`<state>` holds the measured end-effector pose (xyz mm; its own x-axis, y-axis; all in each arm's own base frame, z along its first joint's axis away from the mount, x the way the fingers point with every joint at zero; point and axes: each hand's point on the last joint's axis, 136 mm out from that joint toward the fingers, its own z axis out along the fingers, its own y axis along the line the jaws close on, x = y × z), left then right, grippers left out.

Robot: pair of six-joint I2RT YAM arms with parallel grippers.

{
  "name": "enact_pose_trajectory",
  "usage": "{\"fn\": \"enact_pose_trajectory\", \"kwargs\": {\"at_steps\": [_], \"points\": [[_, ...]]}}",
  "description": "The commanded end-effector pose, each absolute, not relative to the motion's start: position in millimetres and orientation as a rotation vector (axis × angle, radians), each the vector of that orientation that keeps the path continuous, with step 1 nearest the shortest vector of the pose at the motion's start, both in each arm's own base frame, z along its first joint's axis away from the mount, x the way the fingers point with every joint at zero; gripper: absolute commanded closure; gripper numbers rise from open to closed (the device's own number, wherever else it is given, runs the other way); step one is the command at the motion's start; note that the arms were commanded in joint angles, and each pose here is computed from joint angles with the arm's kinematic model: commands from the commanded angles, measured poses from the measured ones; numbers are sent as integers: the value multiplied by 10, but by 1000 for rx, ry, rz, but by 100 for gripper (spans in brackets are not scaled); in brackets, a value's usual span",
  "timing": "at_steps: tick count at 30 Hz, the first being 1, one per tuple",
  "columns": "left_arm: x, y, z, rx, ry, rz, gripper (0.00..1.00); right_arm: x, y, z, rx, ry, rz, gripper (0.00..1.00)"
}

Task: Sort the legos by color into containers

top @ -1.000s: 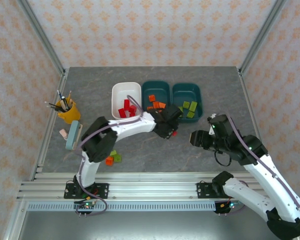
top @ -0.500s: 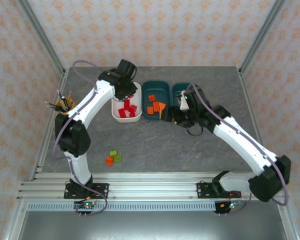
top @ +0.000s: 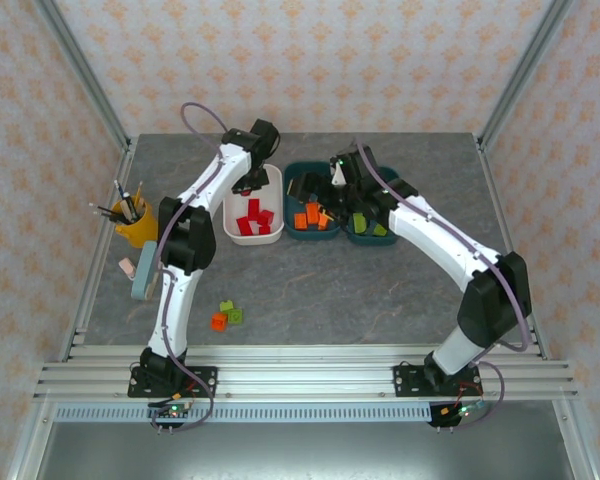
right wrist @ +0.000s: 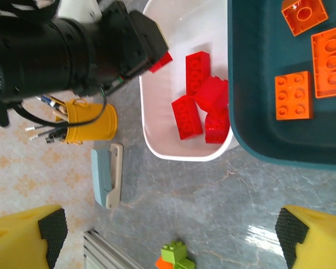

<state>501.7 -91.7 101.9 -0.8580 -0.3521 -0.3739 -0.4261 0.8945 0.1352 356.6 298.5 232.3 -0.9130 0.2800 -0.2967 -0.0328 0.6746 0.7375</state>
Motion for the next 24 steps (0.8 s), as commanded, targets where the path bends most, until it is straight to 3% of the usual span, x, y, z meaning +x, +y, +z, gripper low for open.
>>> {"fn": "enact_pose_trajectory", "kwargs": {"at_steps": [1,13,18,24], "points": [[4974,-680,1062,-539,2715,454,72,3717,3052,2518,232,2425,1185,3],[4820,-647,656,-546,2803,528,66,3588,2960,2350,250,2476,1158,3],[4805,-666,700,-550,2804,503,49,3560,2927,2350,215,2490,1125,3],[4854,-718,1092,-562,2732,421,40,3459,2852,2354,120,2507,1046,5]]}}
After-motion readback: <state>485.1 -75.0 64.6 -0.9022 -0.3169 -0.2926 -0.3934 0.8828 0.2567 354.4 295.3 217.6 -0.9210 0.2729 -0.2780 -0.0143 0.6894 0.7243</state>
